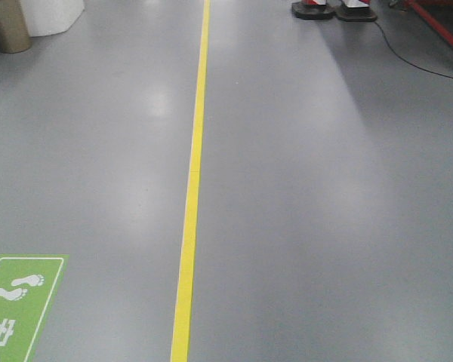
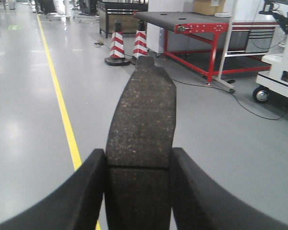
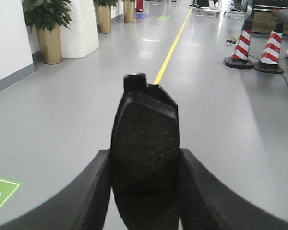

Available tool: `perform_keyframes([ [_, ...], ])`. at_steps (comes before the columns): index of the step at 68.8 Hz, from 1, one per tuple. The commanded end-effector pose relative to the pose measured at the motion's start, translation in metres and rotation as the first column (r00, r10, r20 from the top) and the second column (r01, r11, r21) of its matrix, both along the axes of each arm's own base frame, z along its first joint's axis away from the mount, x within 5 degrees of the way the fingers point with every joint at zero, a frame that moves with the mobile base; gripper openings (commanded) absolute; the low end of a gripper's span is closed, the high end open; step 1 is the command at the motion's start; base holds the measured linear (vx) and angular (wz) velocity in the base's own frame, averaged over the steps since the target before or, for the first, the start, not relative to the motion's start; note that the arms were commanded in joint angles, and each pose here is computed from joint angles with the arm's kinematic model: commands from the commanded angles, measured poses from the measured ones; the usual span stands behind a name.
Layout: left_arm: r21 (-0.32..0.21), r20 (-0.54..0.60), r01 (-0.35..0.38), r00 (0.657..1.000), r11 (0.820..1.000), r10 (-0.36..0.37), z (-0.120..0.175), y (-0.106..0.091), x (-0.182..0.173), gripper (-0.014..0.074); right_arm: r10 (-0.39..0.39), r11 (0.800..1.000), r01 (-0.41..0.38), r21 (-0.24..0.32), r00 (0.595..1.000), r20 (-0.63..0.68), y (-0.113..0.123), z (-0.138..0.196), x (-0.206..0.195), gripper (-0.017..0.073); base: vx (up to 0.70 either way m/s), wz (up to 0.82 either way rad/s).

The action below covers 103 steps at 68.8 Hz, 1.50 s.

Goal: Move and align brake pads A on conveyor
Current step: 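Drive along the yellow-lined corridor past the striped cones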

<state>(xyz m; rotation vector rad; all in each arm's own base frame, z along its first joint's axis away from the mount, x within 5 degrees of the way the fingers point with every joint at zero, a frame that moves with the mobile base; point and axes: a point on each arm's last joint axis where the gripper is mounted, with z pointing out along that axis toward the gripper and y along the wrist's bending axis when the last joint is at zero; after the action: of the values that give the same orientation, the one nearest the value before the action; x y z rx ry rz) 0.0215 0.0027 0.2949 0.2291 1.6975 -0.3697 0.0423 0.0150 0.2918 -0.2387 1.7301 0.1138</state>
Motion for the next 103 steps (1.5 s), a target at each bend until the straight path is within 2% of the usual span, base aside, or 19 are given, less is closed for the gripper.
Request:
perform_keyframes([
  [1, -0.039, 0.099, 0.022, 0.995, 0.999, -0.018, 0.0157, -0.0013, -0.0006, -0.0006, -0.028, 1.0, 0.026, 0.017, 0.994, 0.107, -0.002, 0.0168, 0.0012, -0.0002, 0.14, 0.22],
  [44, -0.038, 0.098, 0.021, 0.995, 0.999, -0.017, 0.0155, -0.0012, -0.0006, -0.0006, -0.028, 1.0, 0.026, 0.017, 0.994, 0.107, -0.002, 0.0168, 0.0012, -0.0002, 0.33, 0.01],
  [103, -0.037, 0.097, 0.021, 0.995, 0.999, -0.017, 0.0154, -0.0012, -0.0006, -0.0006, -0.027, 1.0, 0.025, 0.015, 0.994, 0.103, -0.0019, 0.0164, 0.0011, -0.0002, 0.64, -0.01],
])
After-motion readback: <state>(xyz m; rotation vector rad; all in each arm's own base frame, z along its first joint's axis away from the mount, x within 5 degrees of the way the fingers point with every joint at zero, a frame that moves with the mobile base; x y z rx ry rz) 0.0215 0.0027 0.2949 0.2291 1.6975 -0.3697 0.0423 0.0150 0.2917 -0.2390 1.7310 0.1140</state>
